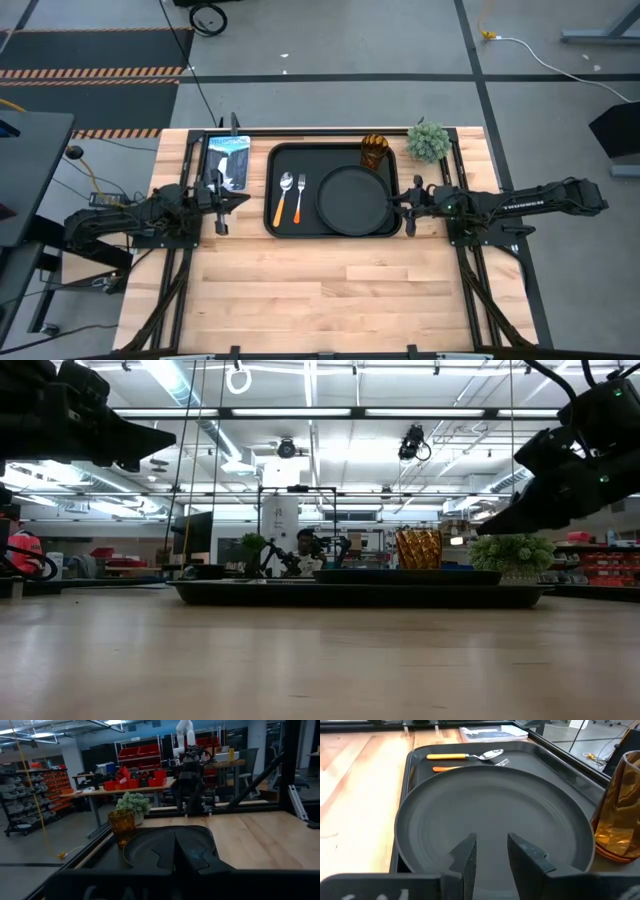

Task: Pick and place plate/cup/fork/spoon on tray
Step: Return to Home Position

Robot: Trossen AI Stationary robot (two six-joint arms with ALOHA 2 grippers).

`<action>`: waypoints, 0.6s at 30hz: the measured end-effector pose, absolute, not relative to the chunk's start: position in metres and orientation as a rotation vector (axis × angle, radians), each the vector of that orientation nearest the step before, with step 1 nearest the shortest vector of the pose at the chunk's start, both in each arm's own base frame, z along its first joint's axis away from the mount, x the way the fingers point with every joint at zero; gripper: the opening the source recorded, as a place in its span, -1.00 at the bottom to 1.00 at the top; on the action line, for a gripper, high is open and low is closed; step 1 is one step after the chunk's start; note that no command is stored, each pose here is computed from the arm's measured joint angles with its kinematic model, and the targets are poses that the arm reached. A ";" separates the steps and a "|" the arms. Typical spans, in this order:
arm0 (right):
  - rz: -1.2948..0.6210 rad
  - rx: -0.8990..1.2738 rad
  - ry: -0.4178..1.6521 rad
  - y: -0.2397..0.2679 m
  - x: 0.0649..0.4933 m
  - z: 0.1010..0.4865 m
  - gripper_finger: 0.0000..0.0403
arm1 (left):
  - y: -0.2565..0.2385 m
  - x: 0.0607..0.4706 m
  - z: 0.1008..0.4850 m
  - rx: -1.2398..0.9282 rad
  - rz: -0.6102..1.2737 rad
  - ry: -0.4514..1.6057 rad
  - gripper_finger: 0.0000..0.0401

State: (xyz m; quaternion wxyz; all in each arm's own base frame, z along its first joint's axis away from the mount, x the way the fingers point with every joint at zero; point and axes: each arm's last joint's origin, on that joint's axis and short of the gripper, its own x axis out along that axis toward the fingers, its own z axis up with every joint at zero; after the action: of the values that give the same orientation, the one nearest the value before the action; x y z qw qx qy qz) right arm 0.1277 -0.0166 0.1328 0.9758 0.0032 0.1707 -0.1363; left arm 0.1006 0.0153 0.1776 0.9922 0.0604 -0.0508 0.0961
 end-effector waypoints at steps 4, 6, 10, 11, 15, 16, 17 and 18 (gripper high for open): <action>-0.275 0.007 0.326 -0.017 0.128 0.134 -0.42 | 0.015 0.101 0.178 0.121 0.189 -0.102 -0.95; -0.275 0.008 0.322 -0.017 0.128 0.135 -0.42 | 0.014 0.101 0.178 0.120 0.174 -0.103 -0.95; -0.275 0.008 0.321 -0.017 0.128 0.135 -0.42 | 0.011 0.101 0.178 0.119 0.151 -0.104 -0.95; -0.275 0.008 0.321 -0.017 0.128 0.135 -0.42 | 0.011 0.101 0.178 0.119 0.150 -0.104 -0.95; -0.275 0.008 0.321 -0.017 0.128 0.135 -0.42 | 0.011 0.101 0.177 0.119 0.151 -0.102 -0.95; -0.275 0.008 0.321 -0.017 0.128 0.135 -0.42 | 0.011 0.101 0.177 0.119 0.151 -0.101 -0.95; -0.275 0.008 0.321 -0.017 0.128 0.135 -0.42 | 0.011 0.101 0.177 0.119 0.151 -0.101 -0.95; -0.275 0.007 0.321 -0.017 0.128 0.135 -0.42 | 0.011 0.101 0.177 0.119 0.151 -0.102 -0.95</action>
State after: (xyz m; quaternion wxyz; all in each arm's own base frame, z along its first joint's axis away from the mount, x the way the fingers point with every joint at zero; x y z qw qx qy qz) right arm 0.1284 -0.0167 0.1349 0.9777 0.0037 0.1593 -0.1366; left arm 0.1013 0.0113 0.1774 0.9941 0.0591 -0.0507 0.0756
